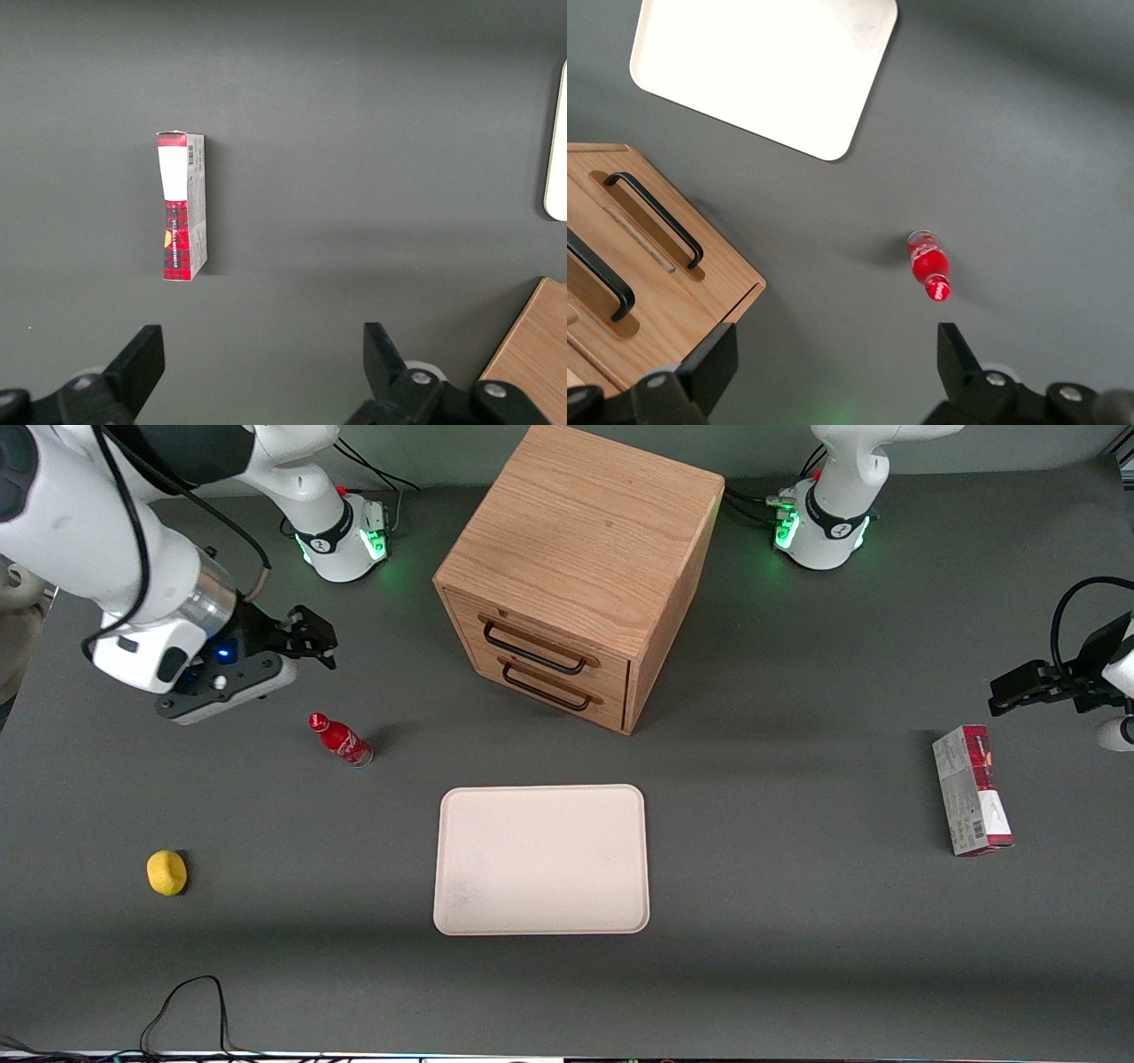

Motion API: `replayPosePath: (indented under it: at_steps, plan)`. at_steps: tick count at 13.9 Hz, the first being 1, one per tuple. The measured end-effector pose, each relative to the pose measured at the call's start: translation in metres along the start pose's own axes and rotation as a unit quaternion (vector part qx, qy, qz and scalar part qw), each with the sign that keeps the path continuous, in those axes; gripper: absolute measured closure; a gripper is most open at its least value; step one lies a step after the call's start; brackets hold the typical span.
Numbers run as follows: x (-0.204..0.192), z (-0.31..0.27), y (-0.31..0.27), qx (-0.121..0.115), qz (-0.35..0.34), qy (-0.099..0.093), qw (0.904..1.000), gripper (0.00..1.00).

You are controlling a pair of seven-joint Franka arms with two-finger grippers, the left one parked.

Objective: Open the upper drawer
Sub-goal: 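Move the right gripper toward the upper drawer's black handle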

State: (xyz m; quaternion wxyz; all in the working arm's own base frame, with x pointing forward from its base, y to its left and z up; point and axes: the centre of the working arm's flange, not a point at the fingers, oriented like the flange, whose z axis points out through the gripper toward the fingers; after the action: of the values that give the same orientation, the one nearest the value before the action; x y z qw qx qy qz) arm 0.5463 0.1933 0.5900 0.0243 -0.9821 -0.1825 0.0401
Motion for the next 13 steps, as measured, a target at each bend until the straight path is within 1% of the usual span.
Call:
replayPosePath:
  at_steps: [2,4,5,7,9,11,12,13]
  plan:
    - [0.011,0.010,-0.008,0.002,-0.008,-0.007,0.9999,0.00]
    - [0.020,0.019,-0.025,0.012,-0.021,-0.012,0.9996,0.00]
    - [0.024,0.025,-0.035,0.024,-0.028,-0.017,0.9992,0.00]
    - [0.032,0.035,-0.049,0.056,-0.036,-0.025,0.9975,0.00]
    - [0.040,0.044,-0.058,0.078,-0.063,-0.029,0.9945,0.00]
    - [0.047,0.056,-0.076,0.089,-0.124,-0.034,0.9876,0.00]
    - [0.052,0.064,-0.085,0.097,-0.159,-0.038,0.9819,0.00]
    - [0.056,0.075,-0.093,0.110,-0.189,-0.042,0.9749,0.00]
